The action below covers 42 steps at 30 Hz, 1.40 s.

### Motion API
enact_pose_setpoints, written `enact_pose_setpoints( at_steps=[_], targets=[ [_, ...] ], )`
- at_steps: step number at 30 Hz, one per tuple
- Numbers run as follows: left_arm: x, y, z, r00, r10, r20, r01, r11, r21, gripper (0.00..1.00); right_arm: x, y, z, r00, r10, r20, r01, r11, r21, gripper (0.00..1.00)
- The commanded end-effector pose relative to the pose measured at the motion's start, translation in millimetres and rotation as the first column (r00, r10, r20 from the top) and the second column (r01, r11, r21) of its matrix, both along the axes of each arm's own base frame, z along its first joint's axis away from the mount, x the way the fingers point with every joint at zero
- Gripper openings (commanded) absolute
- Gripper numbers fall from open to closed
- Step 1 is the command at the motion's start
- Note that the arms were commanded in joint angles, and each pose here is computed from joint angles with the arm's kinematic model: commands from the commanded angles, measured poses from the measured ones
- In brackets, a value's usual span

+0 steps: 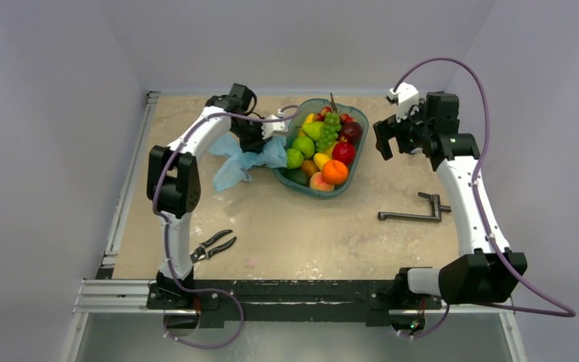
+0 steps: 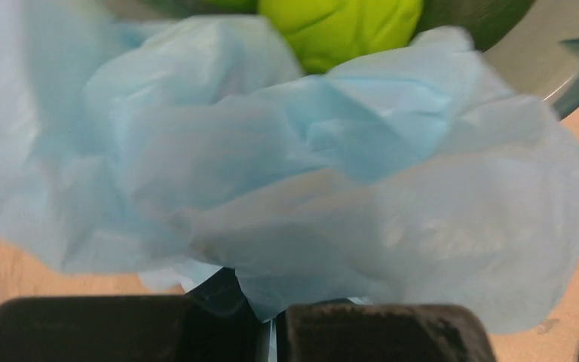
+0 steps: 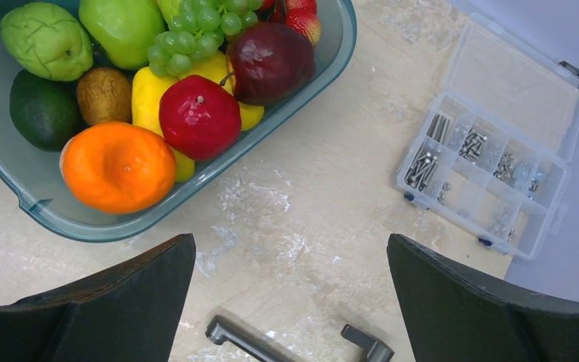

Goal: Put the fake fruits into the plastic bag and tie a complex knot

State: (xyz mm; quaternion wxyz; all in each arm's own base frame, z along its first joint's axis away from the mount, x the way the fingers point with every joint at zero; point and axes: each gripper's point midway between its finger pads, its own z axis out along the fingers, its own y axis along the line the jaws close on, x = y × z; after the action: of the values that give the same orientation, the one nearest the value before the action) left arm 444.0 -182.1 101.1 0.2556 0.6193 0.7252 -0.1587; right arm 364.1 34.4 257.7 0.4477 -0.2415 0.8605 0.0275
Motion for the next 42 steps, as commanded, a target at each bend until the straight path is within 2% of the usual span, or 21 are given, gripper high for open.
enact_pose_setpoints(
  at_steps=[1, 5, 10, 16, 18, 20, 21, 22, 24, 26, 29, 31, 32, 35, 39, 42],
  targets=[
    [-26, -38, -3, 0.987, -0.163, -0.002, 0.163, 0.986, -0.016, 0.0, -3, 7, 32, 0.995, 0.035, 0.089, -0.037, 0.999, 0.019, 0.99],
    [-63, -85, 4, 0.964, -0.264, -0.033, 0.26, 0.962, -0.085, 0.0, -6, 8, 39, 0.994, 0.038, 0.107, -0.041, 0.999, 0.02, 0.99],
    [-110, -135, -1, 0.927, -0.376, -0.021, 0.371, 0.922, -0.108, 0.0, -10, 10, 41, 0.993, 0.05, 0.109, -0.053, 0.998, 0.022, 0.99],
    [-142, -191, 13, 0.927, -0.373, -0.048, 0.355, 0.91, -0.213, 0.0, -13, 12, 44, 0.992, 0.058, 0.109, -0.062, 0.998, 0.033, 0.99],
    [-151, -197, 36, 0.937, -0.338, -0.088, 0.302, 0.911, -0.281, 0.0, -15, 16, 45, 0.992, 0.07, 0.106, -0.076, 0.996, 0.052, 0.99],
    [-154, -193, 63, 0.963, -0.228, -0.143, 0.169, 0.926, -0.337, 0.0, -16, 21, 45, 0.991, 0.083, 0.104, -0.091, 0.993, 0.076, 0.99],
    [-151, -184, 84, 0.975, -0.134, -0.179, 0.056, 0.921, -0.385, 0.0, -16, 22, 43, 0.992, 0.077, 0.101, -0.086, 0.992, 0.089, 0.99],
    [-151, -174, 101, 0.959, -0.016, -0.284, -0.107, 0.904, -0.413, 0.0, -16, 23, 42, 0.992, 0.076, 0.103, -0.086, 0.992, 0.096, 0.99],
    [-143, -148, 124, 0.888, 0.162, -0.43, -0.357, 0.831, -0.427, 0.0, -16, 36, 47, 0.988, 0.092, 0.12, -0.112, 0.978, 0.174, 0.99],
    [-134, -119, 139, 0.76, 0.327, -0.562, -0.587, 0.716, -0.377, 0.0, -14, 54, 62, 0.976, 0.128, 0.176, -0.171, 0.95, 0.261, 0.99],
    [-139, -95, 154, 0.61, 0.425, -0.669, -0.743, 0.6, -0.297, 0.01, -12, 79, 68, 0.965, 0.164, 0.205, -0.221, 0.928, 0.299, 0.99],
    [-133, -77, 147, 0.492, 0.565, -0.662, -0.85, 0.477, -0.225, 0.0, -16, 98, 69, 0.949, 0.225, 0.221, -0.282, 0.918, 0.279, 0.99],
    [-134, -72, 149, 0.463, 0.577, -0.672, -0.869, 0.444, -0.218, 0.0, -19, 107, 70, 0.939, 0.254, 0.23, -0.313, 0.91, 0.272, 0.99],
    [-140, -66, 150, 0.383, 0.537, -0.752, -0.904, 0.384, -0.186, 0.0, -38, 131, 73, 0.886, 0.355, 0.3, -0.428, 0.874, 0.231, 0.99],
    [-149, -59, 143, 0.254, 0.431, -0.866, -0.933, 0.346, -0.101, 0.03, -77, 156, 60, 0.763, 0.506, 0.403, -0.583, 0.808, 0.089, 0.99],
    [-159, -67, 131, 0.163, 0.317, -0.934, -0.915, 0.403, -0.023, 0.05, -113, 173, 32, 0.666, 0.609, 0.43, -0.681, 0.732, 0.018, 0.99]
  ],
)
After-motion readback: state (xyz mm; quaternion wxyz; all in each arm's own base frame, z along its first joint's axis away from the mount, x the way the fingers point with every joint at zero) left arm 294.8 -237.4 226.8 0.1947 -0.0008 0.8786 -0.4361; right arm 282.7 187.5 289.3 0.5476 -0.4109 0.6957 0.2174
